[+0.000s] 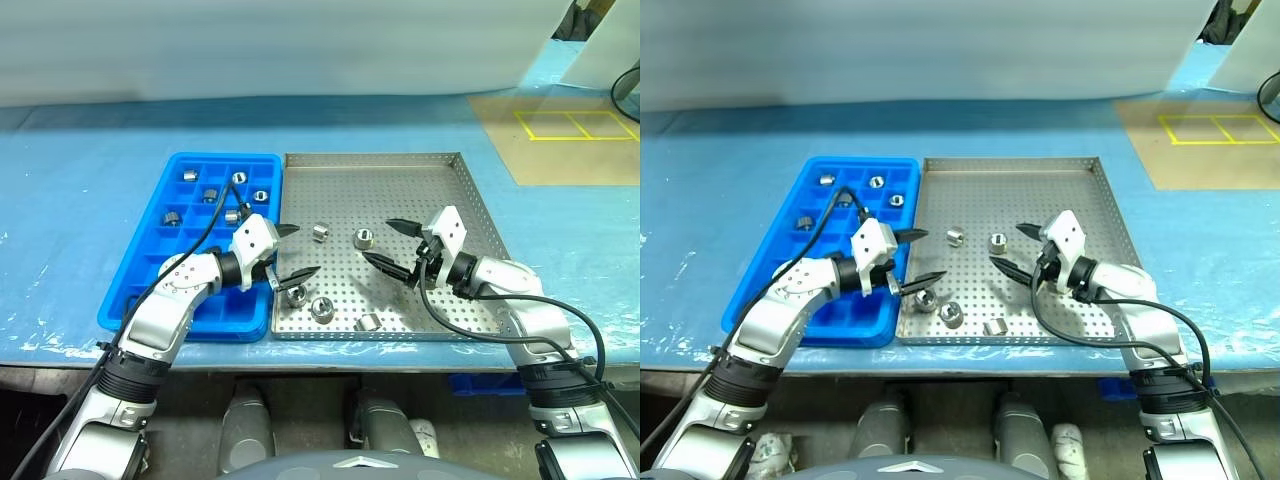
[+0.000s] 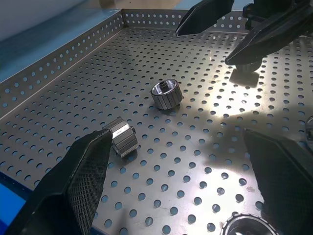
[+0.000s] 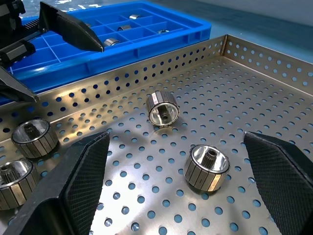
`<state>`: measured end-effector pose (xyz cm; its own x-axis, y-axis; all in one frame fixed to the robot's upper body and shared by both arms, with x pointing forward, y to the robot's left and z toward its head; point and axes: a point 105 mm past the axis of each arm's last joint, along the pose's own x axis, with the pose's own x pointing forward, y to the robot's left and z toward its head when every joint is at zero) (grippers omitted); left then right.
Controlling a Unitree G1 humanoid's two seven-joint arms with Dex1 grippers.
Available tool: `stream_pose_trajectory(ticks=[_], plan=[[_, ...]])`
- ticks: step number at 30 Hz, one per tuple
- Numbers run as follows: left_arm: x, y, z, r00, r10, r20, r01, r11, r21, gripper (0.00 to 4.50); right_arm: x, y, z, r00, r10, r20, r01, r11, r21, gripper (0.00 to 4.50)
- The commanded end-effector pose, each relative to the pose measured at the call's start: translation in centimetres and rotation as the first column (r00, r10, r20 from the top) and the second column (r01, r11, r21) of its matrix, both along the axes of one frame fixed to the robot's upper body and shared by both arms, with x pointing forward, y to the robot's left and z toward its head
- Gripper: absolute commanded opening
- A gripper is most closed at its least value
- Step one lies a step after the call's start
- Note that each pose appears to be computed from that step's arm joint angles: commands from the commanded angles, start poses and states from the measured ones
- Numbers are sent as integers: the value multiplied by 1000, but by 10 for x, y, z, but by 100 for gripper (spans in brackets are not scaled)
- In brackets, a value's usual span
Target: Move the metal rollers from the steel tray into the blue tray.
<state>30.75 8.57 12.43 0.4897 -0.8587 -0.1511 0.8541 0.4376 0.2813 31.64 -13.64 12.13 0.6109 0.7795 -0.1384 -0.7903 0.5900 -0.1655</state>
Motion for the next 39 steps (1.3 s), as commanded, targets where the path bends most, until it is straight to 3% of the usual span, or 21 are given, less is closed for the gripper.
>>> stream_pose_trajectory(ticks=[1, 11, 21, 29, 39], plan=[[-1, -4, 9, 999, -17, 44, 16, 1000, 10, 450, 1, 3, 10, 999, 17, 47, -17, 1000, -3, 447], [3, -3, 2, 999, 5, 36, -7, 999, 41, 450, -1, 5, 8, 999, 27, 40, -26, 999, -19, 447], [50, -15, 27, 986, 157, 53, -157, 988, 5, 450, -4, 3, 8, 999, 1, 41, 0, 1000, -26, 447], [86, -16, 20, 960, 279, -34, -277, 959, 50, 450, -9, 3, 5, 999, -29, 35, 30, 999, -28, 447], [90, -49, 14, 964, 202, -171, -190, 978, 83, 450, -13, 1, 2, 998, -52, 24, 53, 998, -34, 447]])
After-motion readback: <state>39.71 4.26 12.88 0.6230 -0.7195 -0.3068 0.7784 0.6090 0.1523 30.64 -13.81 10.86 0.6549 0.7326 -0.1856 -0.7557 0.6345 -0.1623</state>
